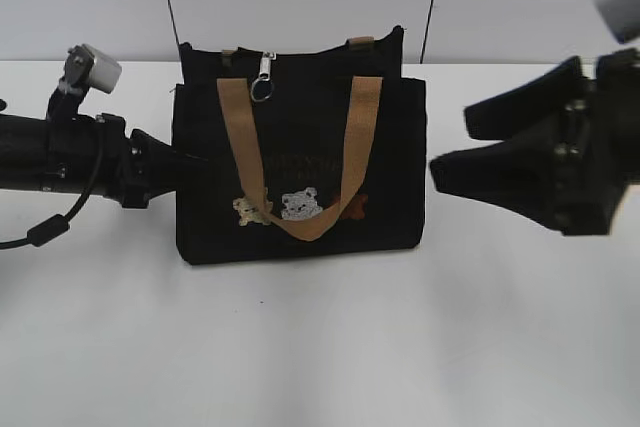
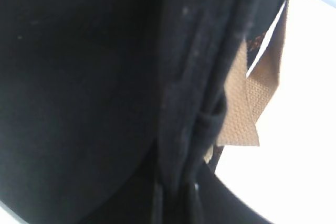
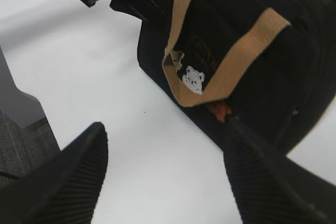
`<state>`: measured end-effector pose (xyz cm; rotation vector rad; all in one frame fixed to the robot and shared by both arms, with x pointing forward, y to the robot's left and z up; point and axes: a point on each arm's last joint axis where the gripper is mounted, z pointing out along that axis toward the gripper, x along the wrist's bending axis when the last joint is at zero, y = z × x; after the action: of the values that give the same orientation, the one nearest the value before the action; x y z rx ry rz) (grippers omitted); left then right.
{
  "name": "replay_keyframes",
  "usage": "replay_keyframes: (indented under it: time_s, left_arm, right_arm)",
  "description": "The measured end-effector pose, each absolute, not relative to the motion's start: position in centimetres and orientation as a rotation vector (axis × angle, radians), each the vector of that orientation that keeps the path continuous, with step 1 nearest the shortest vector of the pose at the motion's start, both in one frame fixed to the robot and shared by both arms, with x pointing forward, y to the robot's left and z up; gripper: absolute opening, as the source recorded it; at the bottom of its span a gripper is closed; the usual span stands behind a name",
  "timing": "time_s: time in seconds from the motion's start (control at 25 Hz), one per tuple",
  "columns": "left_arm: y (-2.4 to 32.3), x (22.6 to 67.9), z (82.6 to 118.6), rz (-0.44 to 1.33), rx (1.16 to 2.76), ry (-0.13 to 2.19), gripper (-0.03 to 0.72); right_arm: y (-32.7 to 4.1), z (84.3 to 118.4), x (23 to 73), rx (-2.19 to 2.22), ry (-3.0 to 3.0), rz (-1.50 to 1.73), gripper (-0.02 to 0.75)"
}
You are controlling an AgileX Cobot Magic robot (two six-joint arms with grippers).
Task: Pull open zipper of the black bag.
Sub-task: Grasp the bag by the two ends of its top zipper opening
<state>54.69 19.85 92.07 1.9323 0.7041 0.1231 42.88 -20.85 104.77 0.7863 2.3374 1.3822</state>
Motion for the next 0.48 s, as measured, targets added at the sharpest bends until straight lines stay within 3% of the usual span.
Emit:
replay_keyframes:
  time_s: [0.48]
  left_arm:
    - [19.9, 54.7, 92.1, 0.123, 1.932, 0.704, 0.026]
  right_arm:
    - [-13.0, 102.0, 52.7, 0.613, 2.552, 1.408, 0.52]
